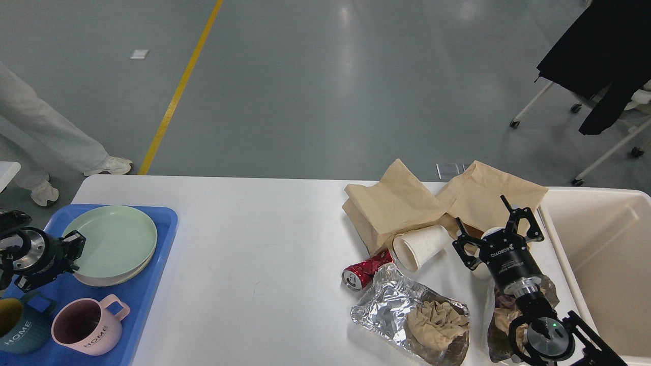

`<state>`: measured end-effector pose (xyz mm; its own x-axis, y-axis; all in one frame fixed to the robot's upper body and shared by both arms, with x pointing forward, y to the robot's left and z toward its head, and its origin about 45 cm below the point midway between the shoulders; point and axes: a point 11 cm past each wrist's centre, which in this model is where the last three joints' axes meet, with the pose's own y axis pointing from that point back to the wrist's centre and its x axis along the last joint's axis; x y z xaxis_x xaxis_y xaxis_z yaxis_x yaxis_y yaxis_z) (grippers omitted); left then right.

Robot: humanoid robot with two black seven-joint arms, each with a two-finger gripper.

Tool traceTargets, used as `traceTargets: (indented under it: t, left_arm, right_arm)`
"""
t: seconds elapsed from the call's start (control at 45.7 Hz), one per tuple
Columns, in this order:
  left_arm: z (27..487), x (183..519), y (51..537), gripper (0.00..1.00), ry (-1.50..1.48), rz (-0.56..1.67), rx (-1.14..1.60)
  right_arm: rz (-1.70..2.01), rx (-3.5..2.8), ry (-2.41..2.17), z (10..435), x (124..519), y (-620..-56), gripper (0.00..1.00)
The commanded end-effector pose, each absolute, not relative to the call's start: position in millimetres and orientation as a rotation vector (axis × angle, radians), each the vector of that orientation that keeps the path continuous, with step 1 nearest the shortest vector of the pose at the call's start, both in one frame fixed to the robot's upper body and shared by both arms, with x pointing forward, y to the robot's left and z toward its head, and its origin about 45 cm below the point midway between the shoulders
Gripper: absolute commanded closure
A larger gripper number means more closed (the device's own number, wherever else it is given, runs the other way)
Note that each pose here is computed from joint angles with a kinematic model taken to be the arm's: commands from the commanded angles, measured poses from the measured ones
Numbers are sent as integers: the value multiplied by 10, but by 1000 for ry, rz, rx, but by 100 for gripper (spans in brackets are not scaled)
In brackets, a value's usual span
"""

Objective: Tidy desktop
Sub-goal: 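Lift the green plate and stack it on the pink plate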

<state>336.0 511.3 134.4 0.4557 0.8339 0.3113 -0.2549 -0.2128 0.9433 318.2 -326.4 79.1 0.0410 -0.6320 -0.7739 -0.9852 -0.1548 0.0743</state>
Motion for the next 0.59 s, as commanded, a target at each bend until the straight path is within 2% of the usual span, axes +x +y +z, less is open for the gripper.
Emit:
traceTargets:
  t: [0.0, 0.088, 0.131, 0.328, 0.35, 0.372, 0.416, 0.569]
  left_arm:
    - [1330, 3378, 5091, 100, 538, 1099, 1448]
    - [1329, 3381, 5092, 100, 535, 1103, 1444]
    - [1336, 3390, 5093, 93, 532, 1107, 1443]
    - [1366, 3396, 5168, 37, 516, 1161, 1461]
    - [1376, 3407, 5189, 23, 506, 1185, 1466]
    - [1379, 3409, 5197, 19, 503, 1192, 1469]
    - [1389, 3418, 5206, 13, 498, 1204, 1472]
    - [1410, 3441, 5188, 8, 498, 1198, 1466]
  right_arm:
    - [946, -1835, 1627, 791, 3182, -3264, 0]
    - [946, -1835, 1627, 791, 3182, -3264, 0]
    - [946, -1835, 1627, 791, 3182, -3264, 0]
    - [946, -1837, 1627, 791, 3182, -3263, 0]
    - [946, -1835, 1627, 791, 3182, -3264, 0]
    - [946, -1835, 1627, 791, 3182, -3264, 0]
    - [946, -1835, 1627, 791, 3182, -3264, 0]
    - [946, -1835, 1627, 791, 3182, -3264, 0]
